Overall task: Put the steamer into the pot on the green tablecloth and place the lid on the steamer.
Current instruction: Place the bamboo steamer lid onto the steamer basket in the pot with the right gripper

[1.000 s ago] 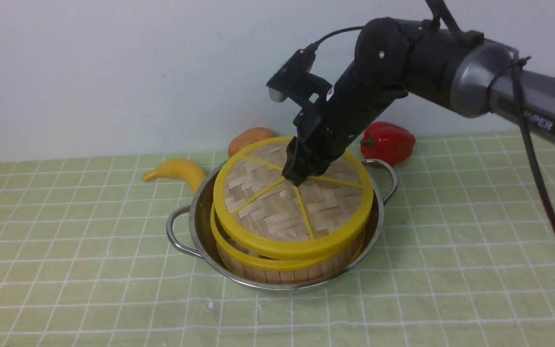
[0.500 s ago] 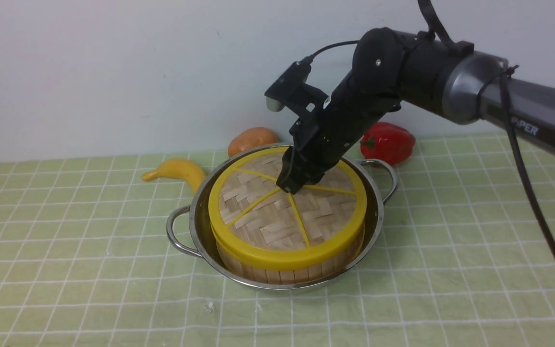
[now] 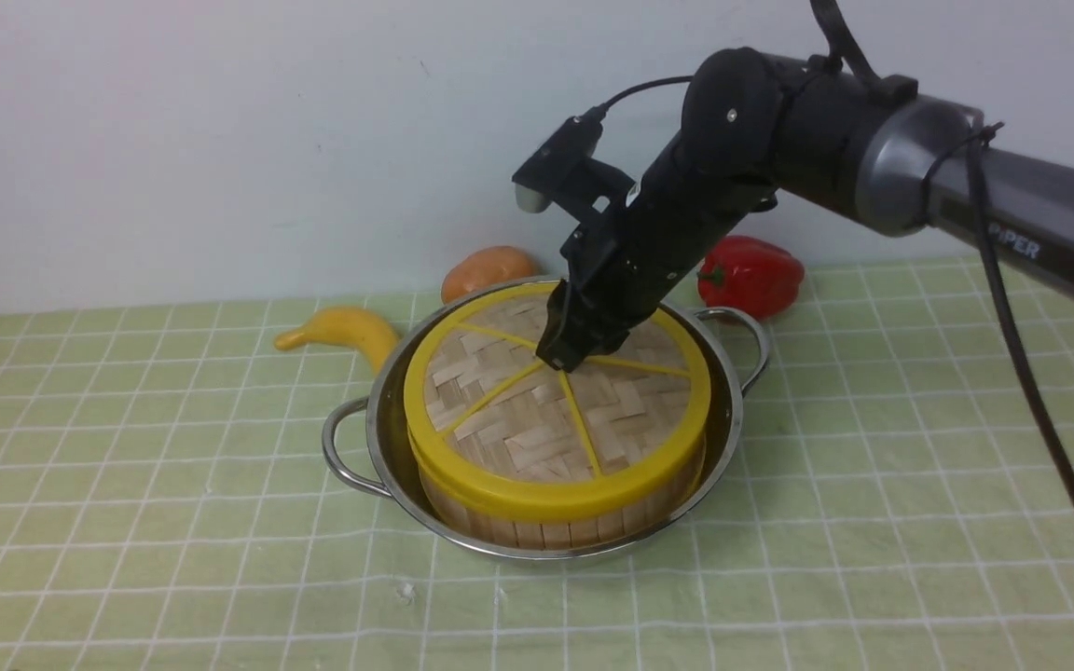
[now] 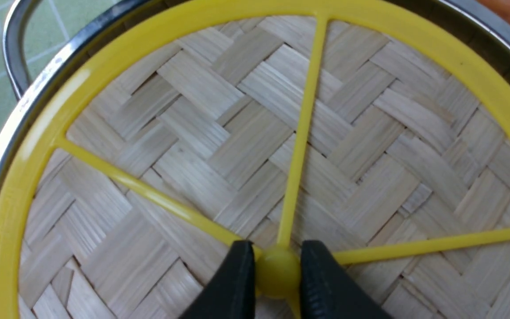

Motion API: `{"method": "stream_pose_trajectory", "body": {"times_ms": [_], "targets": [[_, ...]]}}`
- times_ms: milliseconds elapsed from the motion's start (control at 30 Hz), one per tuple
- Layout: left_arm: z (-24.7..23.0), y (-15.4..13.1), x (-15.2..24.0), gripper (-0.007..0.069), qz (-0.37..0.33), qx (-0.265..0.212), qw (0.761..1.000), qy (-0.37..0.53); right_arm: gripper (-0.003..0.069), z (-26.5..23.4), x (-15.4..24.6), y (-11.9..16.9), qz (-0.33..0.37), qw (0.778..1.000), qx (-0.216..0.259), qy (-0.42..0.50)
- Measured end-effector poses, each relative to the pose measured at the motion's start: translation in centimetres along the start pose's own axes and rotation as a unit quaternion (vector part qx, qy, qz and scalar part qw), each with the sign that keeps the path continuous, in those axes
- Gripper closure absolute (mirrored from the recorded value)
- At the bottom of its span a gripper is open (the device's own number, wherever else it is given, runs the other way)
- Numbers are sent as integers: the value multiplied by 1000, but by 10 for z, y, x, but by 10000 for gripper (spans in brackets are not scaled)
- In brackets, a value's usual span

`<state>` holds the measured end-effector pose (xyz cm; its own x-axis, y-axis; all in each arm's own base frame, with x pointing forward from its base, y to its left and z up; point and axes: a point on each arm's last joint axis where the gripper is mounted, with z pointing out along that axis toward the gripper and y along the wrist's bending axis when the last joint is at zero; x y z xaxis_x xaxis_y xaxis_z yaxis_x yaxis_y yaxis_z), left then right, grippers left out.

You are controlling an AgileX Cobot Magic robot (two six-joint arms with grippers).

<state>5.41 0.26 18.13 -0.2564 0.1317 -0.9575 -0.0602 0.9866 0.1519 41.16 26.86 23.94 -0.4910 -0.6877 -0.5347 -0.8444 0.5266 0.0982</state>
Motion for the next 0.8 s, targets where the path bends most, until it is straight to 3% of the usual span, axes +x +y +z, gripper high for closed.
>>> {"method": "stream_pose_trajectory", "body": {"times_ms": [800], "targets": [[0, 0, 0, 382, 0, 0, 1000, 0, 515, 9, -3, -4, 18, 1000, -10, 0]]}}
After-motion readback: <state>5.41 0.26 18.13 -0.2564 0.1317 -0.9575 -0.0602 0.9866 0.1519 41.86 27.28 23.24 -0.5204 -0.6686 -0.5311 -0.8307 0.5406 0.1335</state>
